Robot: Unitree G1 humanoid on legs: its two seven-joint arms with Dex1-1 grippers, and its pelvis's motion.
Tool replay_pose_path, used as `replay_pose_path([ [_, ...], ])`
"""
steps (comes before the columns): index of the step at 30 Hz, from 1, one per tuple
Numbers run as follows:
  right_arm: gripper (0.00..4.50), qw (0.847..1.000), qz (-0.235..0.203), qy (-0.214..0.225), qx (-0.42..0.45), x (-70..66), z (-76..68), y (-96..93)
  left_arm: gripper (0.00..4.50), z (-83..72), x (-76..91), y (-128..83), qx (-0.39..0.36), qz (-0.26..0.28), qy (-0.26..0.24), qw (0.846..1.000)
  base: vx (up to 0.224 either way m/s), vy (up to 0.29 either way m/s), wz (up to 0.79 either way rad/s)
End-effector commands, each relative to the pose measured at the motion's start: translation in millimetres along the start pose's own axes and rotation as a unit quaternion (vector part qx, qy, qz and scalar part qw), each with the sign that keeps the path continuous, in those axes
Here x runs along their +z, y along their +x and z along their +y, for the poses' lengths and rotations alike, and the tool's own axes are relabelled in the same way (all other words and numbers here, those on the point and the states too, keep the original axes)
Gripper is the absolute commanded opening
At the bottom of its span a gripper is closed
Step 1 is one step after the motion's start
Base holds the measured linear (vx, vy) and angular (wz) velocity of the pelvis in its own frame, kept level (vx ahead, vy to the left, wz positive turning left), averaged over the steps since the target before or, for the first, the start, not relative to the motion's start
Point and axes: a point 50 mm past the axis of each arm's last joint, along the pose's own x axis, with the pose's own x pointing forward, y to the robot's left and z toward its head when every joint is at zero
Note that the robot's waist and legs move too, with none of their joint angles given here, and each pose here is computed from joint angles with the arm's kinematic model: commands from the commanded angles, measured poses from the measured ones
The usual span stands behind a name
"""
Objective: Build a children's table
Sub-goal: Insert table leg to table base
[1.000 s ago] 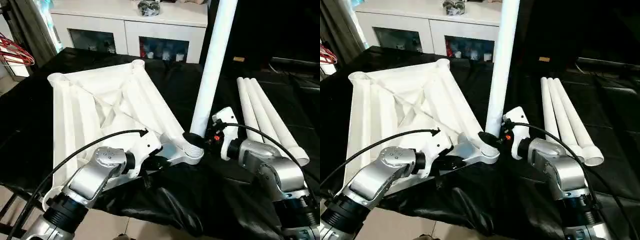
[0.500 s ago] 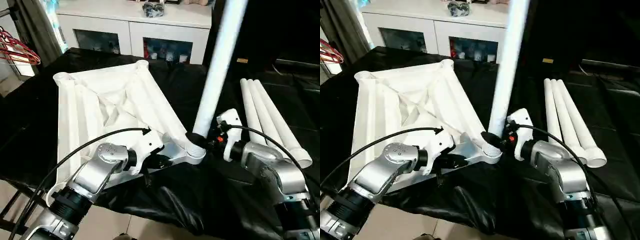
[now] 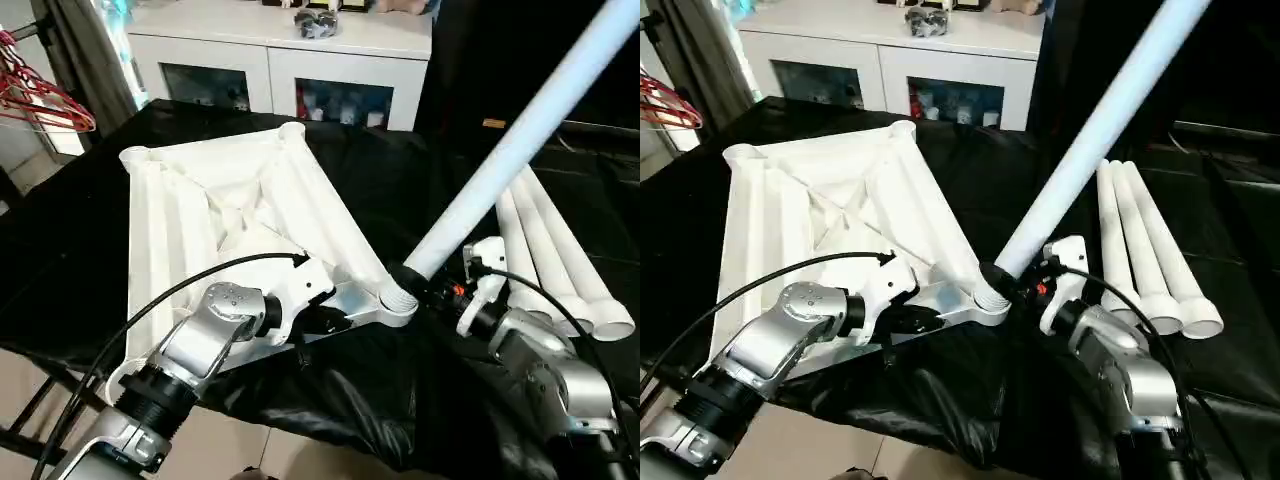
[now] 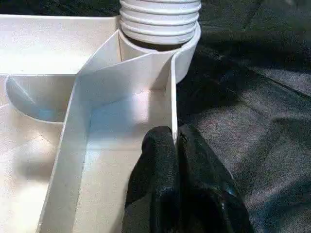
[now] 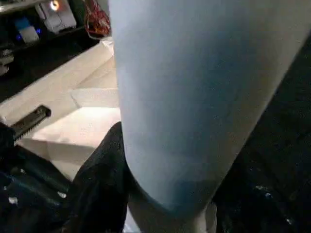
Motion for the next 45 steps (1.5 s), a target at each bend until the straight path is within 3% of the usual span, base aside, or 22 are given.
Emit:
replay_pose_path([
  [1, 1.89, 0.998, 0.057, -0.002, -0.005, -18.1, 0.1, -4.7, 0.0, 10.7, 9.9, -6.2, 0.026, -0.015, 0.017, 0.999, 0.0, 0.0, 0.0],
  [6, 1.89, 0.997, 0.071, -0.024, 0.015, -13.9, 3.1, 3.6, 0.0, 9.5, 9.6, -5.7, 0.016, -0.012, 0.024, 1.0, 0.0, 0.0, 0.0],
  [11, 1.89, 0.99, 0.117, -0.044, 0.058, -16.6, 3.2, 10.4, 0.0, 7.1, 6.9, -6.6, 0.005, -0.002, 0.036, 0.999, 0.0, 0.0, 0.0],
  [21, 1.89, 0.978, 0.158, -0.067, 0.121, -15.9, 0.7, 11.9, 0.0, 4.4, 11.6, -6.5, -0.025, -0.004, 0.068, 0.997, 0.0, 0.0, 0.0],
  [29, 1.89, 0.962, 0.197, -0.083, 0.172, -27.1, 4.2, 5.6, 0.0, 3.4, 16.0, -9.3, -0.068, 0.007, 0.107, 0.992, 0.0, 0.0, 0.0],
  [37, 1.89, 0.956, 0.201, -0.091, 0.192, -33.0, 5.9, 3.1, 0.0, 5.9, 19.4, -11.0, -0.094, 0.012, 0.132, 0.987, 0.0, 0.0, 0.0],
  [45, 1.89, 0.963, 0.189, -0.089, 0.171, -37.2, 5.6, 5.0, 0.0, 16.5, 23.1, -9.0, -0.062, 0.008, 0.115, 0.991, 0.0, 0.0, 0.0],
])
